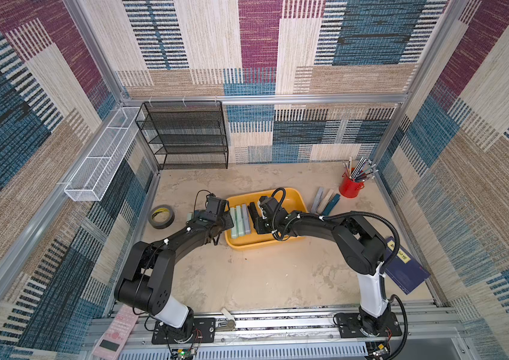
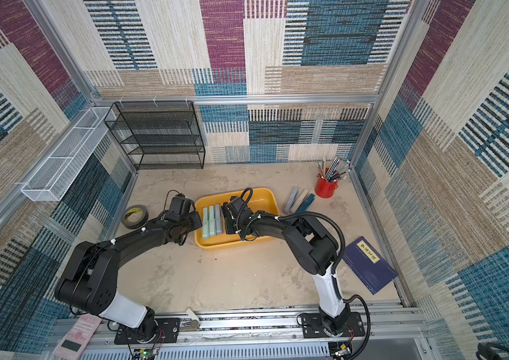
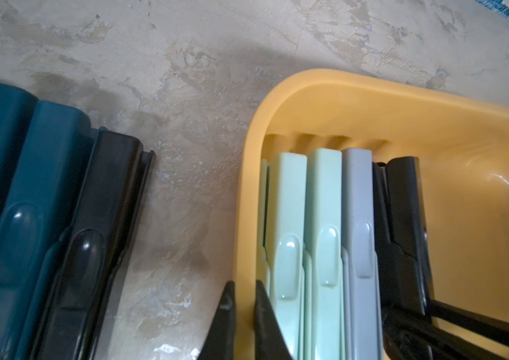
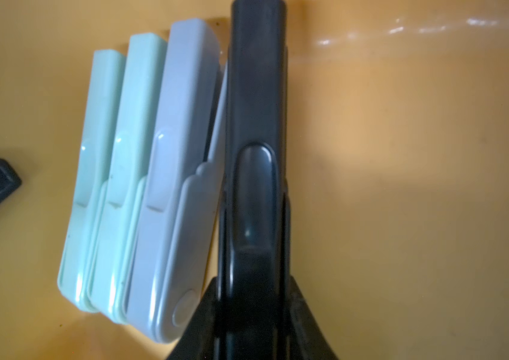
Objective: Put the pruning pliers into the storage box
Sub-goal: Place the pruning pliers in the storage box, then adjust the pruning pliers at the center of the board.
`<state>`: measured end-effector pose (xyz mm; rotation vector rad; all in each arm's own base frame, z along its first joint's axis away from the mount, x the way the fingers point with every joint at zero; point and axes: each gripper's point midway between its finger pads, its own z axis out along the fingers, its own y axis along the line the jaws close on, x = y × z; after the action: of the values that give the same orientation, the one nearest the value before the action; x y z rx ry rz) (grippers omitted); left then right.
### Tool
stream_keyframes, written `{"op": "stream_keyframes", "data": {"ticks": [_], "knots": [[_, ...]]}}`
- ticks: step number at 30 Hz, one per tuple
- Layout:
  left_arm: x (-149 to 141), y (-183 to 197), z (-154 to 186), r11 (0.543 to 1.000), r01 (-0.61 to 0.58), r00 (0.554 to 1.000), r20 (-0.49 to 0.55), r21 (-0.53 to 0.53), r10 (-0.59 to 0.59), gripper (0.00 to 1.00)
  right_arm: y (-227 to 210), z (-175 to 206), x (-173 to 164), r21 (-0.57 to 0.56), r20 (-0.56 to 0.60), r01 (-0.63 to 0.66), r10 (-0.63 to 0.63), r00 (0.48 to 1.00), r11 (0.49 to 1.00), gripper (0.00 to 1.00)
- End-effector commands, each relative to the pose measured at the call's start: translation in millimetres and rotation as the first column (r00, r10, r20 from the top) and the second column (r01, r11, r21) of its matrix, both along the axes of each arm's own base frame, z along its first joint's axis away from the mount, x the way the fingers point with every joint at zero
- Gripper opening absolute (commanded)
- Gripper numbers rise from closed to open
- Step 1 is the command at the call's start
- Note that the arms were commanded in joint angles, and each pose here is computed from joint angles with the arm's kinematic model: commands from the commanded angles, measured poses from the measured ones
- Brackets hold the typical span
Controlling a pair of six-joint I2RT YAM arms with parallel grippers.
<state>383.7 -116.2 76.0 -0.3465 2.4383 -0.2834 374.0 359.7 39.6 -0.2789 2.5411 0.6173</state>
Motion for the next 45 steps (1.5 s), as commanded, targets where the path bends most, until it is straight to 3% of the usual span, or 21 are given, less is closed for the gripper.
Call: {"op": "stream_keyframes", "data": {"ticks": [1,8,28,32,39,45], "knots": [[-9,3,-9,1.0,-0.003,0.999,-0.039,0.014,0.003,0.11,6,1,2,0.032,-0.006,0.007,-0.007,1.0,0.999,0.31],[-10,2,-11,1.0,0.007,0.999,-0.043,0.013,-0.006,0.11,12,11,2,0.058,-0.002,-0.003,0.003,1.0,0.998,0.41],[-10,1,-10,1.0,0.018,0.999,-0.04,0.015,-0.017,0.1,31,21,-3,0.151,-0.025,-0.058,0.062,0.998,0.987,0.41],[-10,1,-9,1.0,0.023,0.999,-0.037,0.019,-0.022,0.1,24,37,4,0.146,0.011,-0.041,0.039,0.999,0.988,0.41],[-8,2,-4,0.999,0.034,0.999,-0.028,0.041,-0.032,0.1,-19,86,19,0.126,0.098,0.024,-0.037,0.995,0.992,0.44],[-6,5,2,0.997,0.046,0.999,-0.011,0.063,-0.046,0.1,-117,115,31,0.082,0.148,0.237,-0.247,0.958,0.968,0.46]]}}
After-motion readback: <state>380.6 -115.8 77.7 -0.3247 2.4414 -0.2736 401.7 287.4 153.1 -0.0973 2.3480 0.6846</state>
